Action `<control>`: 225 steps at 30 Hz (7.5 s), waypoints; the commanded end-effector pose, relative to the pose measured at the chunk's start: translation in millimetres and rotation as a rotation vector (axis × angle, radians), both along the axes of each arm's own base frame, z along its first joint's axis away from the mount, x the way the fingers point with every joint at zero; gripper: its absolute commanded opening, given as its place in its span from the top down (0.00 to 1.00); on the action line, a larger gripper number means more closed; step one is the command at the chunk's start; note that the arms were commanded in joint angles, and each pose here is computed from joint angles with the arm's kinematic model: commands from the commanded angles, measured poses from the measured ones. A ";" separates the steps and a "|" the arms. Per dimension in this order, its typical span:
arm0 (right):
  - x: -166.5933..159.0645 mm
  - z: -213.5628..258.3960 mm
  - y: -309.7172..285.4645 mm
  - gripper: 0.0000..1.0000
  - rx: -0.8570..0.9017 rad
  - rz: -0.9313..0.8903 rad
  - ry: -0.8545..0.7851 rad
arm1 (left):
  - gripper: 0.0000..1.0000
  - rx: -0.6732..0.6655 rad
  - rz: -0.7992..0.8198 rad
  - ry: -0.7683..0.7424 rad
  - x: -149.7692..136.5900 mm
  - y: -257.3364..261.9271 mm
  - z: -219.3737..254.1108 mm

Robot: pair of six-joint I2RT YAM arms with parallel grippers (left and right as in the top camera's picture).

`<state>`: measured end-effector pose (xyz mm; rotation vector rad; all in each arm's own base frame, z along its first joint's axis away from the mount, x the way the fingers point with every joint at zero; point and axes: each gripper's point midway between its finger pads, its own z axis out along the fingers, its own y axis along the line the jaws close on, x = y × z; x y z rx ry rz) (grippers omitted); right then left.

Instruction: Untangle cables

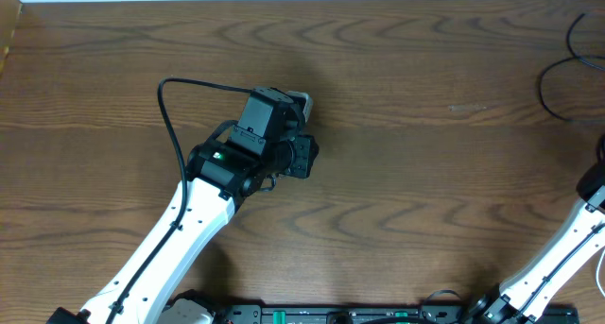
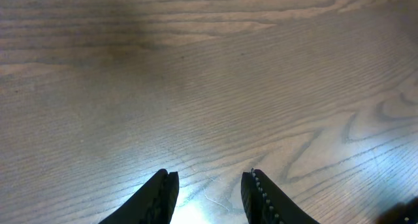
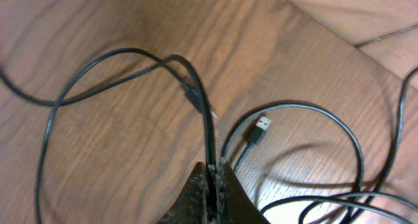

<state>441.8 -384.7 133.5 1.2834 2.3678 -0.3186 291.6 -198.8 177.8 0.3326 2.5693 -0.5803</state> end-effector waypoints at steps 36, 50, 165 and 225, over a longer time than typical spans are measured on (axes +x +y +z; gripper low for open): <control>-112.4 128.5 99.4 0.01 0.115 -0.156 0.067 | 0.62 0.033 0.017 -0.080 6.0 9.3 14.4; -150.9 190.1 178.7 0.01 0.000 -0.017 -0.086 | 0.61 -0.017 0.196 -0.274 8.6 69.8 80.5; -287.9 82.7 377.6 0.01 -0.090 0.648 -0.729 | 0.07 0.003 0.609 -0.471 -131.3 188.0 30.0; -303.8 52.0 376.4 0.01 -0.048 0.643 -0.592 | 0.07 -0.057 0.670 -0.647 -96.8 189.9 5.3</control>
